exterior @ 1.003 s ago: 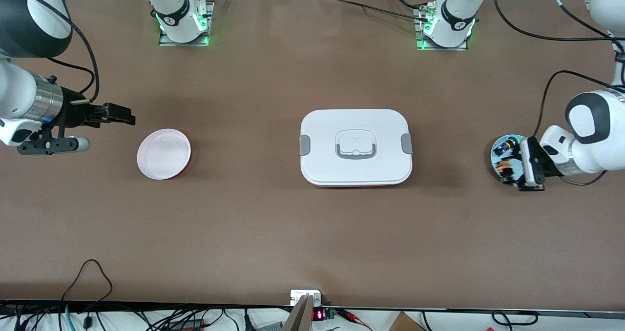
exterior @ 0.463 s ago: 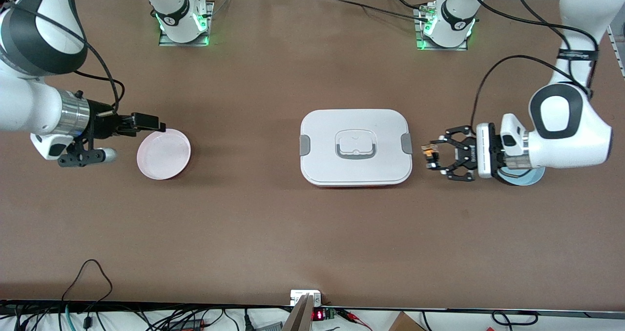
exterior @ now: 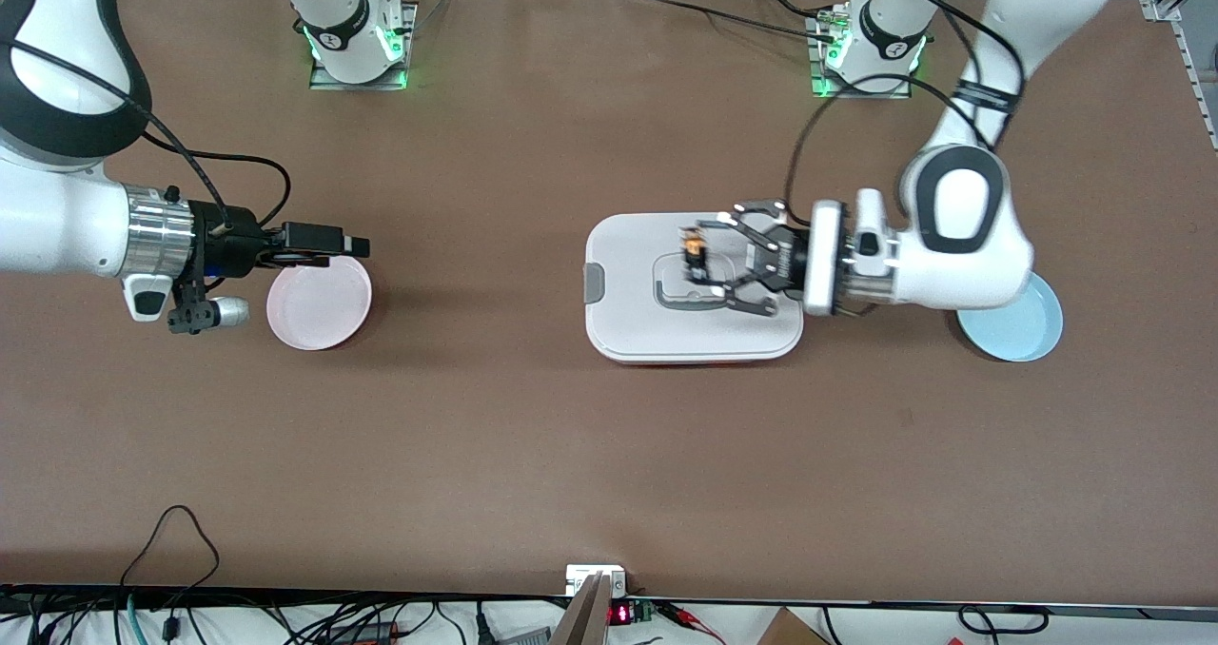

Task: Transfer orange switch to right arm and place
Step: 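Carry the orange switch toward the right gripper while the right gripper approaches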

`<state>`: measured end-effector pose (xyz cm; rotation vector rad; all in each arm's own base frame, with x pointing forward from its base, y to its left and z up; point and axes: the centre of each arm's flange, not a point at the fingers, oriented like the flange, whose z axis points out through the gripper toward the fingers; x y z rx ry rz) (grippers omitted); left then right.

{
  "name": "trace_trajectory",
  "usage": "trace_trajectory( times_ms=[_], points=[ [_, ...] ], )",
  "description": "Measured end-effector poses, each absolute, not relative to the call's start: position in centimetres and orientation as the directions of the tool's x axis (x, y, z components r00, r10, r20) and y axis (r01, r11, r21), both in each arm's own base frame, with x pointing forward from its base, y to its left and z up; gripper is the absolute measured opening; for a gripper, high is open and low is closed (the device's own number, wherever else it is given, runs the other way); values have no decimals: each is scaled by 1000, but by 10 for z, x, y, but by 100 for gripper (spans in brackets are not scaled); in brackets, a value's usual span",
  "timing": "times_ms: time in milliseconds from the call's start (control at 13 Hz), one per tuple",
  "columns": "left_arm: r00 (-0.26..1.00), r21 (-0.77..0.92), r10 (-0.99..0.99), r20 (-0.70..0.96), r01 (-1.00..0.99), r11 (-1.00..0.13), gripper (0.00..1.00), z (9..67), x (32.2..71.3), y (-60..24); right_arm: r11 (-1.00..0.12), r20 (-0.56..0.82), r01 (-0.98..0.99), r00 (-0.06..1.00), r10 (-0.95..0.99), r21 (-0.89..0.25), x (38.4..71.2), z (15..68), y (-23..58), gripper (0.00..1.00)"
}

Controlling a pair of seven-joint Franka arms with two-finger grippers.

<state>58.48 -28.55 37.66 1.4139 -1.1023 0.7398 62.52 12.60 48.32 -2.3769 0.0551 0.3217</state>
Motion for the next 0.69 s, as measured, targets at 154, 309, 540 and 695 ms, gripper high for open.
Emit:
trace_trajectory(
  times_ms=[154,309,540,695],
  points=[
    [407,416,-136,903,-908,51,72,380,569,-336,-616,-310,-222,950,38,-756,622,466,134,100],
    [444,448,-98,890,-894,15,72,380,550,-378,-502,-363,-300,931,31,-811,619,443,138,100],
    [477,477,-70,876,-879,-21,72,383,525,-423,-382,-402,-362,915,29,-850,617,425,142,100],
    [460,457,-69,885,-888,-57,72,394,524,-435,-251,-449,-430,894,20,-867,615,416,146,100]
  ],
)
